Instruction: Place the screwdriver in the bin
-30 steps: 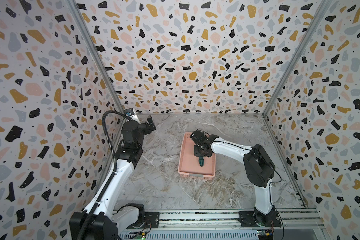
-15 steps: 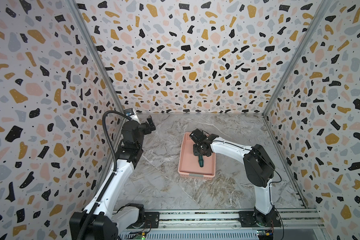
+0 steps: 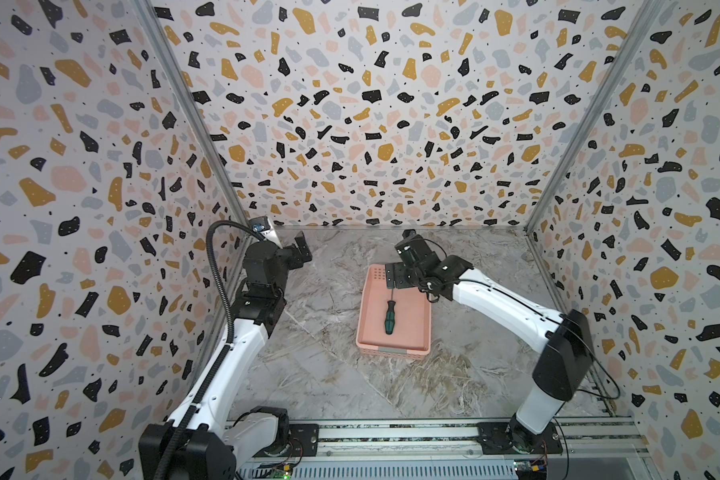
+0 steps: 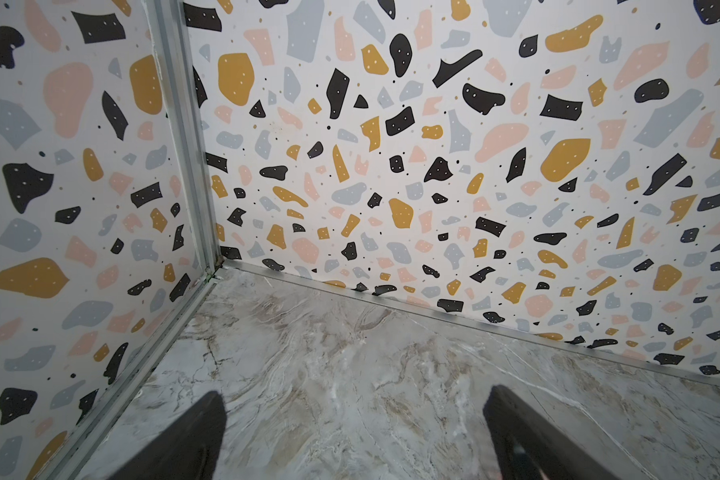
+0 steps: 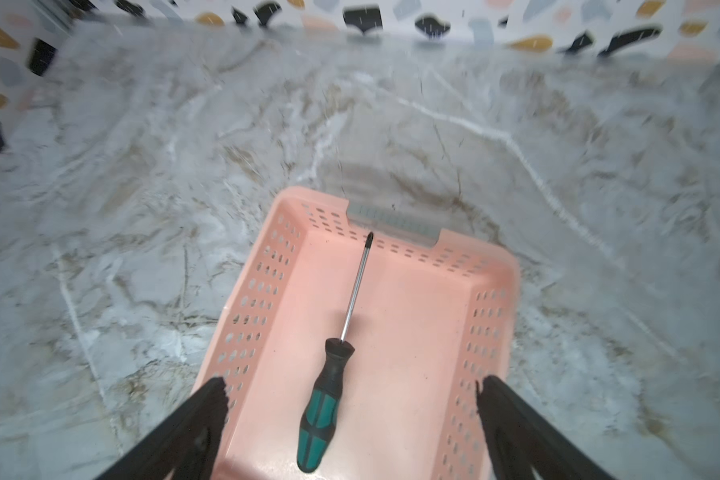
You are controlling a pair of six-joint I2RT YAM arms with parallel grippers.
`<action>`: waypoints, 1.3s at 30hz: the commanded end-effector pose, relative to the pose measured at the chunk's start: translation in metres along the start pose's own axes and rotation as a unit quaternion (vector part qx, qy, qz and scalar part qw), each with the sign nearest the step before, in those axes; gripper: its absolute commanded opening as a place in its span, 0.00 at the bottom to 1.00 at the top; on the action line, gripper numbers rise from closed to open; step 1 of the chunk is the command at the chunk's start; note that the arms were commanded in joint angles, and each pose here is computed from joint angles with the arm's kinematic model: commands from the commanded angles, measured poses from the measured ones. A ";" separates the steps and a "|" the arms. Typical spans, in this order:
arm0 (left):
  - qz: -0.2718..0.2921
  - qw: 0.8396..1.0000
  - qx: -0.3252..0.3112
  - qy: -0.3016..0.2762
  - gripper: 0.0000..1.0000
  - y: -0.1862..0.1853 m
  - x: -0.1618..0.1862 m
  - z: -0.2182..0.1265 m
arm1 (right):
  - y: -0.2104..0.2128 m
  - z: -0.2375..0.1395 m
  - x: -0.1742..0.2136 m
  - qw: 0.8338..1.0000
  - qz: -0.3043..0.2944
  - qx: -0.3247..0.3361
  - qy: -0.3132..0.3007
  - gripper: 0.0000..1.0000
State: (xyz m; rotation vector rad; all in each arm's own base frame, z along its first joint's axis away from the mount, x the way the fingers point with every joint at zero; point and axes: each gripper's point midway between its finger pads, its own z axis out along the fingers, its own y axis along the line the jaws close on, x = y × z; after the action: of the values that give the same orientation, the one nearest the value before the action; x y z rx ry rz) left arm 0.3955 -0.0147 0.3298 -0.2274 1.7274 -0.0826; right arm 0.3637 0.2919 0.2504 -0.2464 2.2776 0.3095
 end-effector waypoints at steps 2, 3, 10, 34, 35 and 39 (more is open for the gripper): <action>0.008 1.000 -0.001 -0.016 1.00 0.001 -0.006 -0.005 | -0.013 -0.036 -0.026 0.997 -0.003 -0.021 -0.071 0.99; 0.008 1.000 -0.003 -0.018 0.99 0.001 -0.007 -0.006 | -0.018 -0.039 -0.027 0.997 0.004 -0.026 -0.078 0.99; 0.007 1.000 -0.008 -0.022 1.00 0.004 -0.006 -0.005 | -0.058 -0.048 -0.015 0.996 0.047 -0.010 -0.078 0.99; 0.097 0.991 -0.040 -0.086 1.00 0.027 0.029 -0.017 | -0.199 -0.111 0.003 0.945 0.008 0.155 -0.289 0.99; 0.101 0.990 -0.037 -0.093 1.00 0.026 0.029 -0.020 | -0.206 -0.110 0.009 0.938 0.001 0.174 -0.298 0.99; 0.118 0.986 -0.031 -0.116 1.00 0.026 0.035 -0.026 | -0.227 -0.098 0.031 0.926 -0.045 0.214 -0.308 0.99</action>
State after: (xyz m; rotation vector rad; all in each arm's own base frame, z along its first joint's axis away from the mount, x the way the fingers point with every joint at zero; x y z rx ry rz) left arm 0.3661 0.0046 0.2754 -0.1131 1.6253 0.1484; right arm 0.3335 0.0596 0.2341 -0.0080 1.7987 -0.0492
